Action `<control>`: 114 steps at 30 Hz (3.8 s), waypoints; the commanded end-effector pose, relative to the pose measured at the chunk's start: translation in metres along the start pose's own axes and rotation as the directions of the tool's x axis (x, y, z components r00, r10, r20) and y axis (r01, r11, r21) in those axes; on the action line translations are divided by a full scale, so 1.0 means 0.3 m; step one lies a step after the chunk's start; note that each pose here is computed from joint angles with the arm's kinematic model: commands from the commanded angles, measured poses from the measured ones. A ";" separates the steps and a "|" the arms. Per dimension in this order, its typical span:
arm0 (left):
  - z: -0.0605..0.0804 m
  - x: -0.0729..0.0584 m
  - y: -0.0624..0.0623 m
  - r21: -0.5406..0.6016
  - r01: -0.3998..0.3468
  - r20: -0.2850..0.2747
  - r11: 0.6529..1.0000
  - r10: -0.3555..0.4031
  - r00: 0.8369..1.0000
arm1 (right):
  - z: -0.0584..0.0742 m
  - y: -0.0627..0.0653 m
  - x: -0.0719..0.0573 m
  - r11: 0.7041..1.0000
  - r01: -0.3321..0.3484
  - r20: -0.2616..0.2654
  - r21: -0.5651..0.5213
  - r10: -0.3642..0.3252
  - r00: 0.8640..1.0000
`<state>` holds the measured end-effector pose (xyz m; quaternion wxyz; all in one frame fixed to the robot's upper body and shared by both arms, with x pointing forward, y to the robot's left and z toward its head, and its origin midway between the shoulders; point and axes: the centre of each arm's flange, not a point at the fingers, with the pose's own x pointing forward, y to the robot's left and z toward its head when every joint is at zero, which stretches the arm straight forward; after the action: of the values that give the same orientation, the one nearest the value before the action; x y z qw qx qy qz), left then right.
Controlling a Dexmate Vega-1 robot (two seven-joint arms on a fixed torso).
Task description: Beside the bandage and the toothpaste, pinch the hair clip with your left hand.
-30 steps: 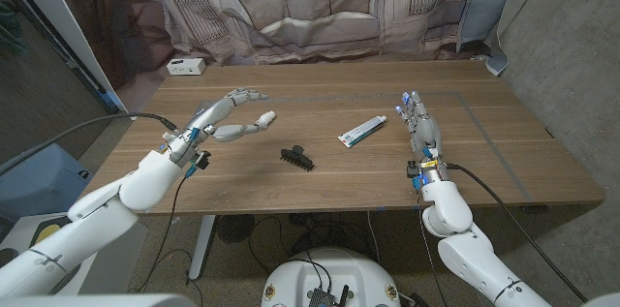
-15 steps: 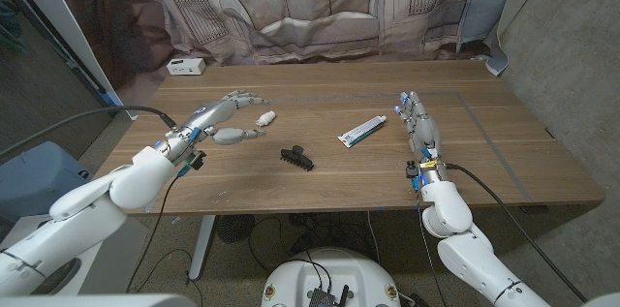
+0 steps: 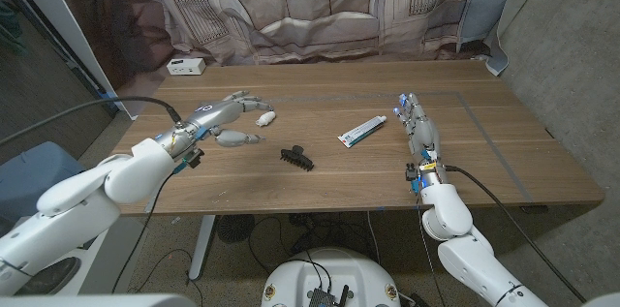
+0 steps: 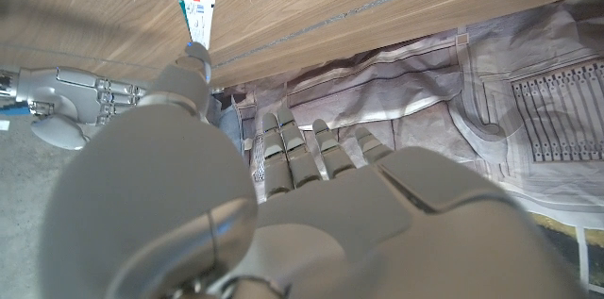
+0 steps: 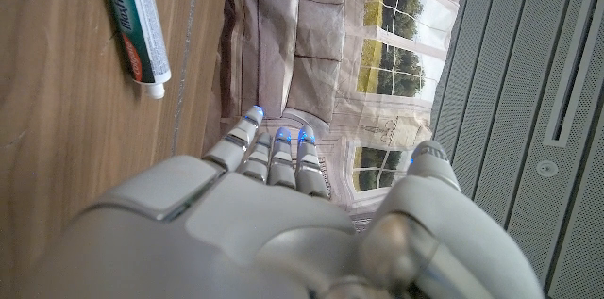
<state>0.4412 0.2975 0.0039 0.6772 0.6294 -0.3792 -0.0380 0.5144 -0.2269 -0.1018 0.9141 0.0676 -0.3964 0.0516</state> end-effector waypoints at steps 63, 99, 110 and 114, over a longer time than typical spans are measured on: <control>0.127 0.279 0.063 0.399 0.411 -0.011 0.820 -0.444 0.896 | -0.005 -0.002 -0.041 1.000 0.021 -0.008 0.007 -0.021 1.000; 0.143 0.313 -0.017 0.490 0.398 0.016 0.776 -0.464 0.886 | -0.003 -0.011 -0.065 0.999 0.037 -0.013 -0.003 -0.037 0.999; 0.141 0.311 -0.062 0.497 0.395 0.012 0.773 -0.461 0.887 | 0.000 -0.014 -0.069 0.999 0.041 -0.015 -0.005 -0.041 0.999; 0.140 0.313 -0.074 0.503 0.412 0.003 0.760 -0.479 0.878 | -0.003 -0.016 -0.071 0.999 0.041 -0.016 -0.004 -0.041 0.999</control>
<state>0.4882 0.2109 0.0339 0.4469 0.8424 -0.2674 -0.1385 0.5023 -0.2311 -0.1168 0.9183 0.0709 -0.3878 0.0350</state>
